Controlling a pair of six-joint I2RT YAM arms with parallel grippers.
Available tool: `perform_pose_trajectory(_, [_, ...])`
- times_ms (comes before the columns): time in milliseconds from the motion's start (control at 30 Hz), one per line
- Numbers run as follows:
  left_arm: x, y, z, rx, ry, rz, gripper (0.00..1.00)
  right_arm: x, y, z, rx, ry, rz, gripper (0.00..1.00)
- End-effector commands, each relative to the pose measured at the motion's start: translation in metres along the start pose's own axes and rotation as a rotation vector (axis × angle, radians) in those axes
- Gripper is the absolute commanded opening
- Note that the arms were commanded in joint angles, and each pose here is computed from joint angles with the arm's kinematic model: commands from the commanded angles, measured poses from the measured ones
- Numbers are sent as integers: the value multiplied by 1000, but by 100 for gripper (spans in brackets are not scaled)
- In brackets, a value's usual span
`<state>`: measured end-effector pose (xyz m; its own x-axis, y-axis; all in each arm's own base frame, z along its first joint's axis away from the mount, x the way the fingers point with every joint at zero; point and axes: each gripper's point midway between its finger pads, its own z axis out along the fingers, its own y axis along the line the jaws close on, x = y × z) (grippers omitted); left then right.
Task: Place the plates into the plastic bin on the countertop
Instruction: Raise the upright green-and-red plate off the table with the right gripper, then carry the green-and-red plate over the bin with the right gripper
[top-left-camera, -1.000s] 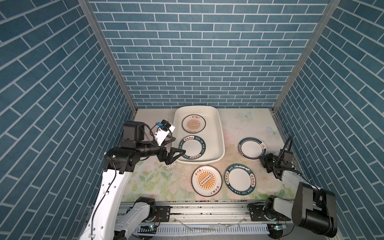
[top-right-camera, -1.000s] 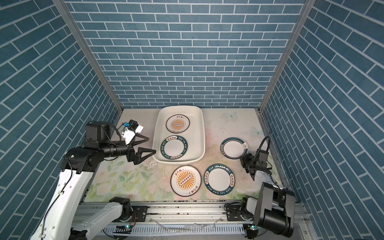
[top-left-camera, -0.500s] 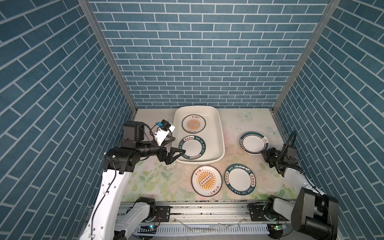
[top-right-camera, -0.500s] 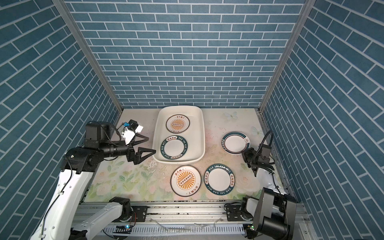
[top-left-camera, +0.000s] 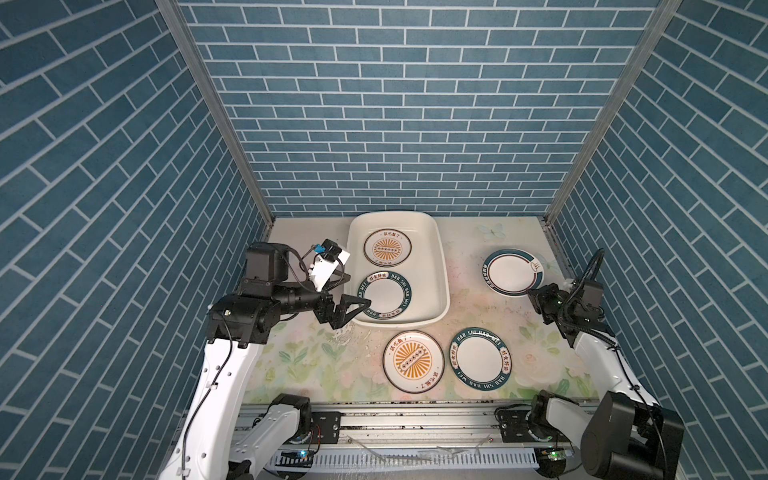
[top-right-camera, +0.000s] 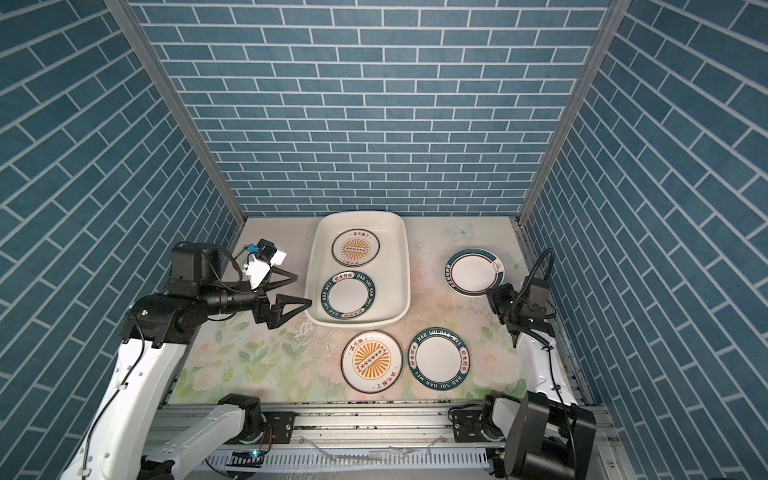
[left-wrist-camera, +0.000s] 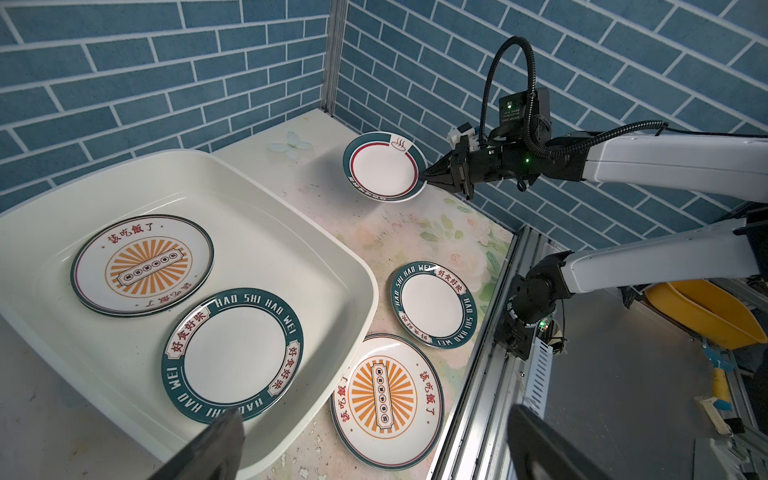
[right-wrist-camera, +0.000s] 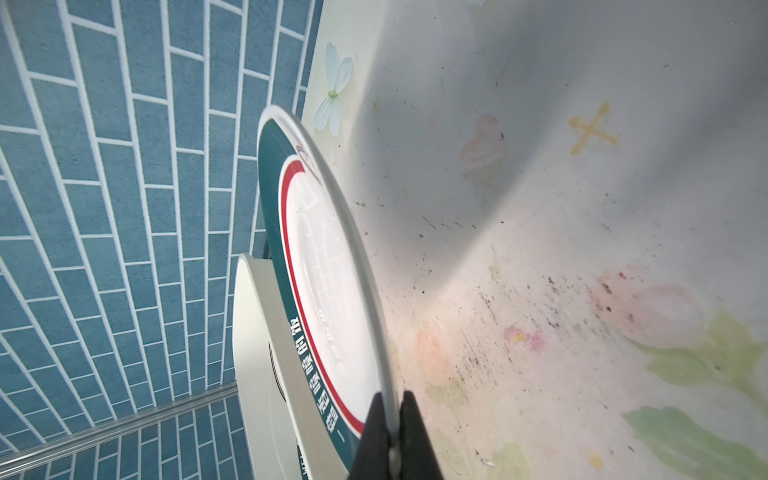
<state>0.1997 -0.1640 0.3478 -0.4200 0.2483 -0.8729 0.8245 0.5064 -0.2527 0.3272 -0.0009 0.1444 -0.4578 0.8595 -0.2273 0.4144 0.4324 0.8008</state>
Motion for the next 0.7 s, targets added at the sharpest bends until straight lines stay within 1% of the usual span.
perform_pose_trajectory(0, [-5,-3,-1,2,-18,18,100,-4,28,-6,-60,-1,-39,6])
perform_pose_trajectory(367, [-6,-3,-2,-5,-20,22,100,-4,71,-2,-100,12,-103,6])
perform_pose_trajectory(667, [-6,-1,-3,-16,-22,19,100,8,110,9,-131,39,-165,6])
